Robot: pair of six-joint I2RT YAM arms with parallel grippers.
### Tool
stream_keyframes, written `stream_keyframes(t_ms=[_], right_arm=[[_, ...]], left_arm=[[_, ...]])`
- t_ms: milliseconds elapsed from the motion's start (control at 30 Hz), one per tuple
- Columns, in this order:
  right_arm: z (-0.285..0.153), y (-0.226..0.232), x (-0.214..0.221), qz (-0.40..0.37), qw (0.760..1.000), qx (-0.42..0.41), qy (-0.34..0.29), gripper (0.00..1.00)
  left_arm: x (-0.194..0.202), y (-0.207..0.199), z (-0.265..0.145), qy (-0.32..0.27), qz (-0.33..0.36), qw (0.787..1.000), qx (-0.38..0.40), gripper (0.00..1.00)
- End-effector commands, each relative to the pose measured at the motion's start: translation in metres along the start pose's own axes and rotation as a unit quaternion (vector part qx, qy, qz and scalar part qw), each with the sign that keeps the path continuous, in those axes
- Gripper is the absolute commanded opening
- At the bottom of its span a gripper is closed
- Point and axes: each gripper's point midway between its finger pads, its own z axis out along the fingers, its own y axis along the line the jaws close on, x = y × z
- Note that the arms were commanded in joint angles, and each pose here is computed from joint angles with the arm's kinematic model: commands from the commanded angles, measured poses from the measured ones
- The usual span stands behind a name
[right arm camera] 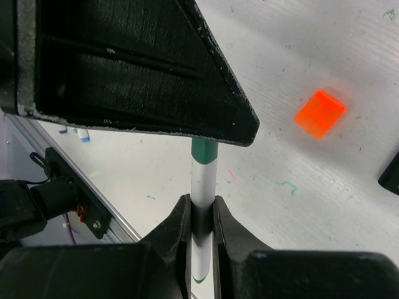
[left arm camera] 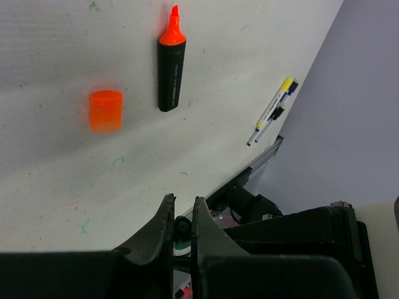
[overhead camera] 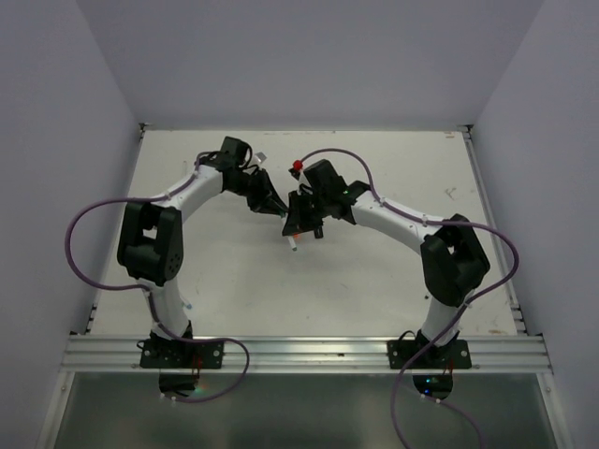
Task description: Open the pen caps
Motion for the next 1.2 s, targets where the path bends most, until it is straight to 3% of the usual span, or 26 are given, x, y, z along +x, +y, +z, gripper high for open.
stream_keyframes(t_ms=[0,300,600,867,1000,1100,1133,1167], right_arm=[[-0.023,0.026,0.076,0.006,0.994,-0.018,0.111,0.00],[-0.030,0.020,0.078,-0.025,0.992,0.005,0.122,0.00],[-0.044,0.073,0.097,-0.005,0.973,-0.169,0.160,0.00],[-0.060,0.063,0.120,-0.003,0.971,-0.157,0.179,0.00],[-0.071,0.076,0.130,0.015,0.961,-0.203,0.186,0.00],[-0.065,0.061,0.115,0.006,0.979,-0.140,0.148,0.00],[-0.064,0.055,0.111,-0.001,0.983,-0.115,0.141,0.00],[-0.066,0.047,0.109,0.000,0.986,-0.086,0.141,0.00]], left_arm=[[-0.074,-0.018,-0.030,-0.127,0.035,0.991,0.027,0.00],[-0.070,-0.011,-0.037,-0.128,0.030,0.991,0.026,0.00],[-0.079,-0.049,-0.068,-0.184,0.103,0.969,0.126,0.00],[-0.093,-0.044,-0.079,-0.198,0.087,0.967,0.133,0.00],[-0.098,-0.048,-0.083,-0.209,0.085,0.964,0.144,0.00],[-0.105,-0.051,-0.088,-0.217,0.081,0.964,0.134,0.00],[-0.107,-0.040,-0.082,-0.211,0.092,0.967,0.108,0.00],[-0.094,-0.019,-0.074,-0.176,0.059,0.981,0.063,0.00]])
